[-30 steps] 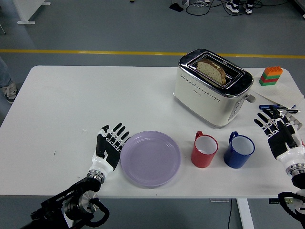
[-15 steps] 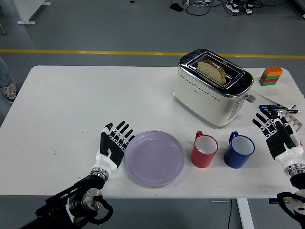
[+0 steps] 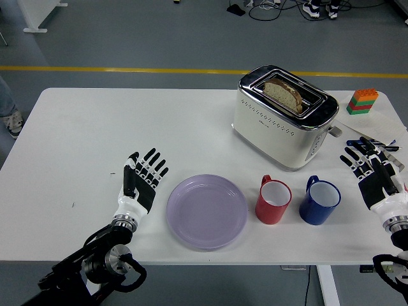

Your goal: Push plate across desktop,pick up the break from the machine,place the break in the plate

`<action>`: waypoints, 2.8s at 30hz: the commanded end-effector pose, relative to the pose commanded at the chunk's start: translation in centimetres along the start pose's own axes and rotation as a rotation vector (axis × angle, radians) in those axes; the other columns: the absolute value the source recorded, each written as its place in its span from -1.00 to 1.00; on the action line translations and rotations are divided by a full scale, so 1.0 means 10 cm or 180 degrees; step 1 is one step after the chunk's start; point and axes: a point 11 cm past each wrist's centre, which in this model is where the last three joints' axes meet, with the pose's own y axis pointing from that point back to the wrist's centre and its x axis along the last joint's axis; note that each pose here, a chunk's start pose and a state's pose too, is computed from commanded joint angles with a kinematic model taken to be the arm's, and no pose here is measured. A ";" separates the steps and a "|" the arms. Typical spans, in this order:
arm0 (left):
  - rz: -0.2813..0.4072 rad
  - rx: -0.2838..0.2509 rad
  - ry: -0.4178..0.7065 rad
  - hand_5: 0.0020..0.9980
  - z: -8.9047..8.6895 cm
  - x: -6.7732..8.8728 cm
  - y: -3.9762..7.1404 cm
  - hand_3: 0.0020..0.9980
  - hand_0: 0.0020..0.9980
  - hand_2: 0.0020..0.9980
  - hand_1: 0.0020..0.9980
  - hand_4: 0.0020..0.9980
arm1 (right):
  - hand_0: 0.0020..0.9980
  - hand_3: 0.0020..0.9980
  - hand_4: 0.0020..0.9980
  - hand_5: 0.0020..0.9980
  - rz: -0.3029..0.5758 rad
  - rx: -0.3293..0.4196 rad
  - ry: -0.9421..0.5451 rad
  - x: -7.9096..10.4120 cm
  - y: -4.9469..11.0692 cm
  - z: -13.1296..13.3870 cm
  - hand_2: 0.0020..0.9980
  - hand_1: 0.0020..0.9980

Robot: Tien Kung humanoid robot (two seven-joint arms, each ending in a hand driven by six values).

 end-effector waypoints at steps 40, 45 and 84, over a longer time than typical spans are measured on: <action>0.0443 -0.1120 -0.0412 1.00 1.47 0.44 0.65 0.42 0.46 0.51 0.47 0.03 | 0.75 0.68 0.62 -0.56 -0.0609 0.0902 0.4806 -1.70 -1.41 -1.14 0.71 0.65; 0.0448 -0.1153 -0.0422 1.00 1.52 0.45 0.67 0.41 0.45 0.50 0.46 0.04 | 0.75 0.68 0.65 -0.44 -0.0705 0.0752 0.5005 -1.88 -1.51 -1.02 0.69 0.64; 0.0403 -0.1092 -0.0427 1.00 1.44 0.42 0.63 0.46 0.49 0.52 0.51 0.05 | 0.24 0.38 0.62 -0.36 -0.0566 -0.0122 0.6146 -2.18 -1.78 -0.52 0.13 0.16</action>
